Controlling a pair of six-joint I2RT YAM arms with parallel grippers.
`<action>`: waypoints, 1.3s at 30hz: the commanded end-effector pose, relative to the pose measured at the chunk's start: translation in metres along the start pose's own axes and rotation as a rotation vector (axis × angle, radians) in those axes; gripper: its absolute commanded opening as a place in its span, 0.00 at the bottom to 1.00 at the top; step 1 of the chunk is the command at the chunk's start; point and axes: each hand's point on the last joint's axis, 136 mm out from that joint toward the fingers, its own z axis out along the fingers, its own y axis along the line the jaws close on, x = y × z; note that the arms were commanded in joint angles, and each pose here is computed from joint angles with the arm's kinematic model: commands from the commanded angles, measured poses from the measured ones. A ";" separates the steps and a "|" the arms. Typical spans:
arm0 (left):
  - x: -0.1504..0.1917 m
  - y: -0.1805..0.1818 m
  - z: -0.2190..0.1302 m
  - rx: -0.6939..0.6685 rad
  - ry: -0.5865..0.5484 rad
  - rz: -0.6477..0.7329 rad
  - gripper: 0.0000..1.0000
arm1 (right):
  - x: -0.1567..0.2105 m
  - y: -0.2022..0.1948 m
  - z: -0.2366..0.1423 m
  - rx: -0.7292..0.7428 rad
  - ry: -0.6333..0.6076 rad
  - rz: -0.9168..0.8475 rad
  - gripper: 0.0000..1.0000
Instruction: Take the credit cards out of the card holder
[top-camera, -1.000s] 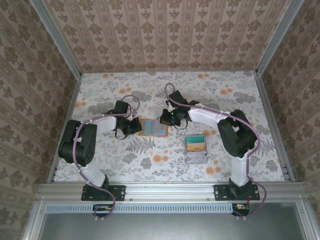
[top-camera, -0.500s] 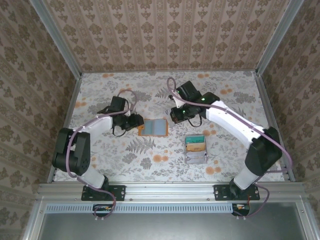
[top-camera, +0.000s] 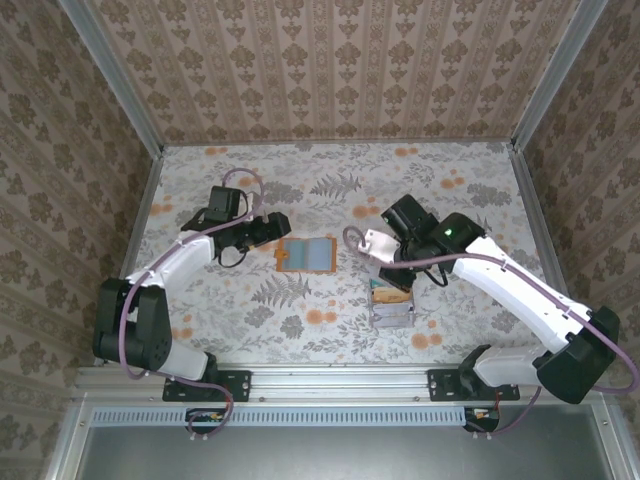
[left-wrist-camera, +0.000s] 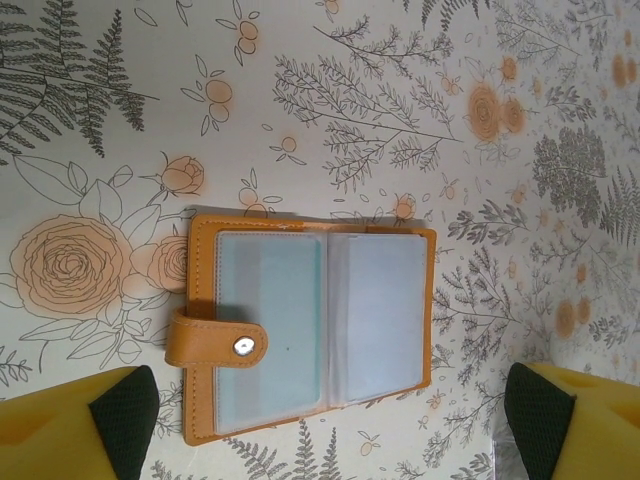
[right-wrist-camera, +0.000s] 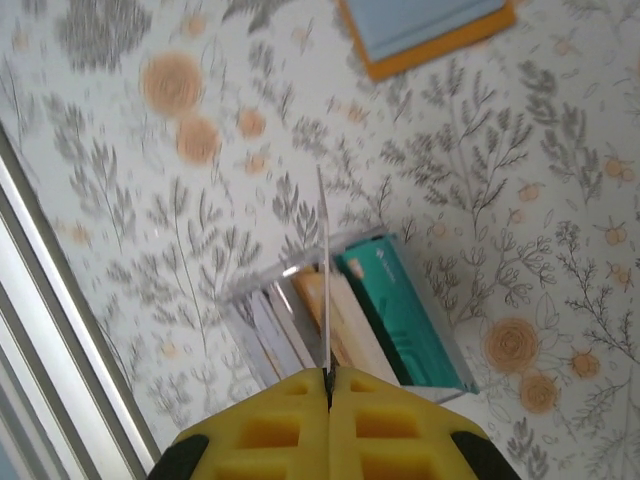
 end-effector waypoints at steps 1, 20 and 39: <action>-0.007 0.000 -0.010 -0.005 -0.038 0.013 0.93 | 0.039 0.016 0.009 -0.020 0.168 -0.196 0.00; -0.006 0.000 -0.029 -0.012 -0.111 0.031 0.96 | 0.059 0.029 0.043 -0.030 0.273 -0.360 0.00; -0.006 0.009 -0.031 -0.039 -0.125 0.012 0.98 | 0.070 0.039 0.069 -0.071 0.295 -0.362 0.00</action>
